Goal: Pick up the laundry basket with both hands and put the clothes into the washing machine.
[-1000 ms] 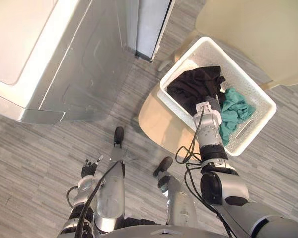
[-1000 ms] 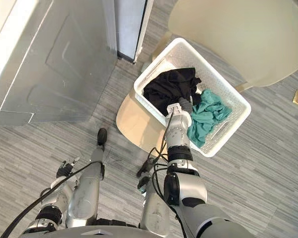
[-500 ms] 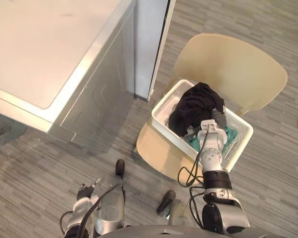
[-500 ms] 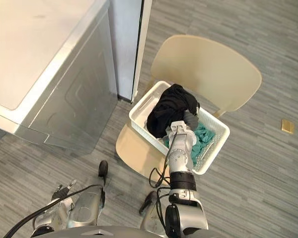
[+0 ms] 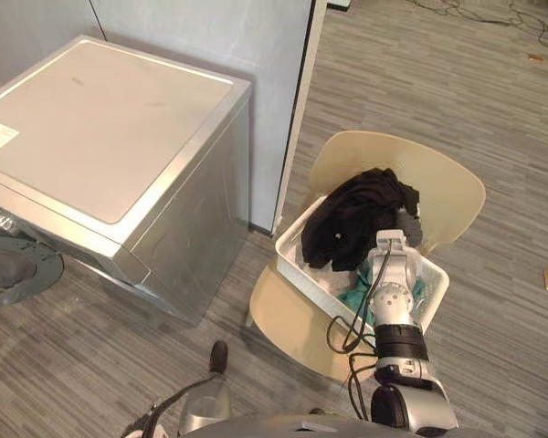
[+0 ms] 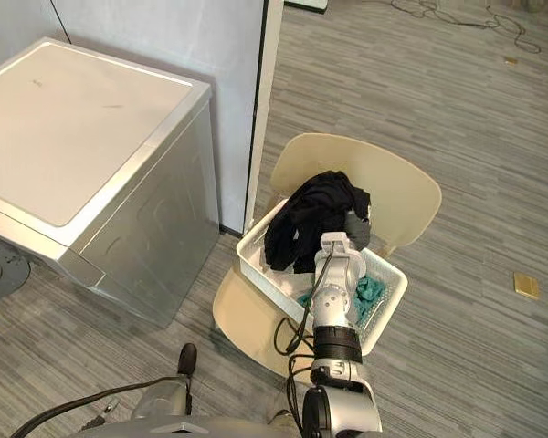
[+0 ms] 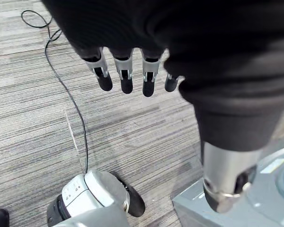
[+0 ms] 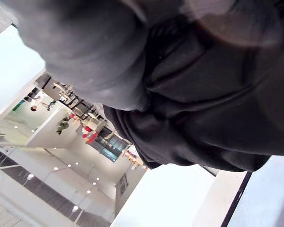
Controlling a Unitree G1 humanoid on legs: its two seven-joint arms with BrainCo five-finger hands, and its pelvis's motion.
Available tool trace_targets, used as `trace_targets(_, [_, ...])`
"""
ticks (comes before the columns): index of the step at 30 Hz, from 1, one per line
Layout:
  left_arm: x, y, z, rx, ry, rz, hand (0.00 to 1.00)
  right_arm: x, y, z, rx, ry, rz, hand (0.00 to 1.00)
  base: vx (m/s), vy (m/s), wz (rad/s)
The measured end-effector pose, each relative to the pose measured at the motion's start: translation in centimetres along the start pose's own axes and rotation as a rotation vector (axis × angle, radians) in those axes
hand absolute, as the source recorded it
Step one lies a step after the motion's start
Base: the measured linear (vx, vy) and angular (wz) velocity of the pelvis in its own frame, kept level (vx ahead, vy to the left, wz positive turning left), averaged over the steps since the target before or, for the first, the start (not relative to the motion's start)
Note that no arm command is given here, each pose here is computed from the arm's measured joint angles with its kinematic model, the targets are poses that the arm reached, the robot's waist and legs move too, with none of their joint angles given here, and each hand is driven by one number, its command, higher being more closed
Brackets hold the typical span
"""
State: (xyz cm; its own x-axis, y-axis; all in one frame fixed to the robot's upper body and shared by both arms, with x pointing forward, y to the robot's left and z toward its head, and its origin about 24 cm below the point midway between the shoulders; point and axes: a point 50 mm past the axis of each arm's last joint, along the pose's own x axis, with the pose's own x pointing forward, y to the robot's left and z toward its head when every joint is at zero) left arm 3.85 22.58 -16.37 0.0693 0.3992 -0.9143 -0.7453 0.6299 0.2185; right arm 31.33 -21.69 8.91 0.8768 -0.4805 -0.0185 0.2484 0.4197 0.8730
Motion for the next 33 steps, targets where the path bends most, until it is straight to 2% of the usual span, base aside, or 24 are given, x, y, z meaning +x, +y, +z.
trace_targets(4, [0.1, 1.1, 0.2, -0.107, 0.007, 0.043, 0.00, 1.0, 1.6, 1.6, 0.029, -0.066, 0.047, 1.00, -0.02, -0.011, 0.08])
trace_targets(7, [-0.4, 1.3, 2.8, -0.315, -0.093, 0.048, 0.00, 0.9, 3.1, 2.6, 0.056, -0.109, 0.107, 1.00, -0.03, -0.018, 0.06])
trace_targets(8, [-0.8, 1.6, 4.1, -0.379, -0.161, 0.045, 0.00, 0.8, 3.4, 2.8, 0.060, -0.118, 0.120, 1.00, -0.01, -0.016, 0.05])
trace_targets(12, [-4.9, 3.6, 12.8, -0.497, -0.580, 0.042, 0.00, 0.8, 3.8, 2.8, 0.062, -0.122, 0.131, 1.00, 0.00, -0.004, 0.01])
trace_targets(14, [-7.8, 4.2, 16.8, -0.522, -0.787, 0.048, 0.00, 0.9, 3.8, 2.9, 0.057, -0.122, 0.133, 1.00, 0.00, 0.000, 0.00])
trace_targets(16, [-12.4, 4.6, 21.0, -0.565, -1.047, 0.039, 0.00, 0.8, 4.1, 3.0, 0.028, -0.124, 0.154, 1.00, 0.00, 0.000, 0.00])
trace_targets(21, [-19.9, 4.1, 24.6, -0.570, -1.422, 0.078, 0.00, 0.0, 6.3, 3.0, 0.006, -0.125, 0.257, 1.00, -0.02, -0.011, -0.06])
trace_targets(25, [-24.6, 2.6, 24.8, -0.542, -1.641, 0.065, 0.00, -0.6, 7.7, 2.6, -0.034, -0.122, 0.343, 1.00, -0.05, -0.009, -0.15])
trace_targets(29, [-26.8, -0.3, 24.7, -0.463, -1.740, -0.097, 0.00, -1.0, 8.1, 1.8, -0.048, -0.088, 0.374, 1.00, -0.04, -0.008, -0.19])
trace_targets(31, [-27.8, -3.5, 24.5, -0.364, -1.762, -0.286, 0.00, -1.4, 8.8, 1.1, -0.056, -0.056, 0.410, 1.00, -0.04, -0.012, -0.25])
trace_targets(33, [-28.3, -5.2, 24.2, -0.294, -1.763, -0.400, 0.00, -1.8, 9.4, 0.8, -0.056, -0.041, 0.449, 1.00, -0.04, -0.004, -0.22])
